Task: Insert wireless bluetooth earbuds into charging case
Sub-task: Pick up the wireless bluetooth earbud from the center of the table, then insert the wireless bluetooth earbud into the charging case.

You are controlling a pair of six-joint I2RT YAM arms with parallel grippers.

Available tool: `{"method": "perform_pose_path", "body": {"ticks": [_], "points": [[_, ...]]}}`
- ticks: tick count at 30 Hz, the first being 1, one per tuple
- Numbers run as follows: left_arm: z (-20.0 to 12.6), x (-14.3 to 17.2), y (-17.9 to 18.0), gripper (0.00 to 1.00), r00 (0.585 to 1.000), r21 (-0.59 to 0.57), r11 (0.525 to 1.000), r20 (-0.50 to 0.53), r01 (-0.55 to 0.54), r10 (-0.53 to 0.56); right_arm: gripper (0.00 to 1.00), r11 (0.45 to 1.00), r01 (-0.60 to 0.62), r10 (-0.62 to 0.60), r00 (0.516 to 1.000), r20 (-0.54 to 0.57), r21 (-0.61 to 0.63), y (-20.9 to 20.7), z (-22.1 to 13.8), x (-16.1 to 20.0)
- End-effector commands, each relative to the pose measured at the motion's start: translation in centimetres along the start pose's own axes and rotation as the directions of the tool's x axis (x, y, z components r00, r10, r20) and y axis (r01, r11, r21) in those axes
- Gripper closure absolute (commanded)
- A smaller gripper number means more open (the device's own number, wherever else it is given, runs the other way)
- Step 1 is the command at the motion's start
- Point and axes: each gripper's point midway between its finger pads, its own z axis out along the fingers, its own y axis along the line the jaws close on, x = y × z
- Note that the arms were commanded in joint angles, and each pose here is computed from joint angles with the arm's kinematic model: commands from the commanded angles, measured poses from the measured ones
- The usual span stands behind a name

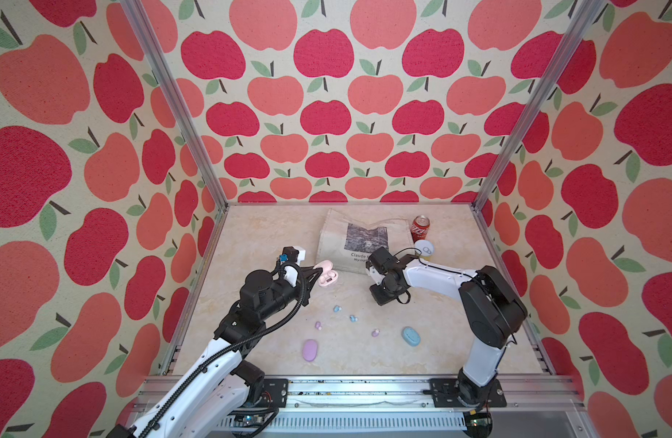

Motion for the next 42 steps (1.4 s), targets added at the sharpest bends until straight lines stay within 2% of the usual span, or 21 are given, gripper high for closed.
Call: {"method": "perform_pose_path", "body": {"ticks": [1,6,13,19,25,32,42], "points": [[0.4,-0.4,-0.3,1.0,0.999,0.023,1.0,0.032,-0.012,0.012,0.91,1.0,-0.021,0.021,1.0,-0.005,-0.008,0.0,-0.8,-0.2],[2.0,0.3,-0.3,1.0,0.998,0.046,0.998,0.028,-0.052,0.051,0.92,0.992,-0.088,0.096,0.991,0.089,-0.088,-0.1,-3.8,-2.0],[5.0,2.2,-1.8,1.0,0.987,0.138,0.978,-0.027,-0.154,0.159,0.92,0.931,-0.161,0.248,0.938,0.243,-0.328,0.7,-10.3,-4.3],[7.3,3.1,-1.9,1.0,0.982,0.151,0.973,-0.046,-0.176,0.185,0.92,0.861,-0.084,0.307,0.873,0.379,-0.502,2.7,-17.2,-5.6],[8.6,3.6,-1.9,1.0,0.982,0.15,0.973,-0.047,-0.173,0.182,0.92,0.786,-0.011,0.347,0.834,0.428,-0.618,4.8,-21.7,-5.5],[9.4,3.7,-1.8,1.0,0.986,0.147,0.977,-0.045,-0.153,0.161,0.91,0.737,0.038,0.353,0.83,0.432,-0.675,6.7,-23.4,-5.3],[9.6,3.4,-2.0,1.0,0.99,0.144,0.981,-0.035,-0.132,0.138,0.9,0.688,0.078,0.349,0.836,0.423,-0.722,9.7,-23.5,-5.9]]}}
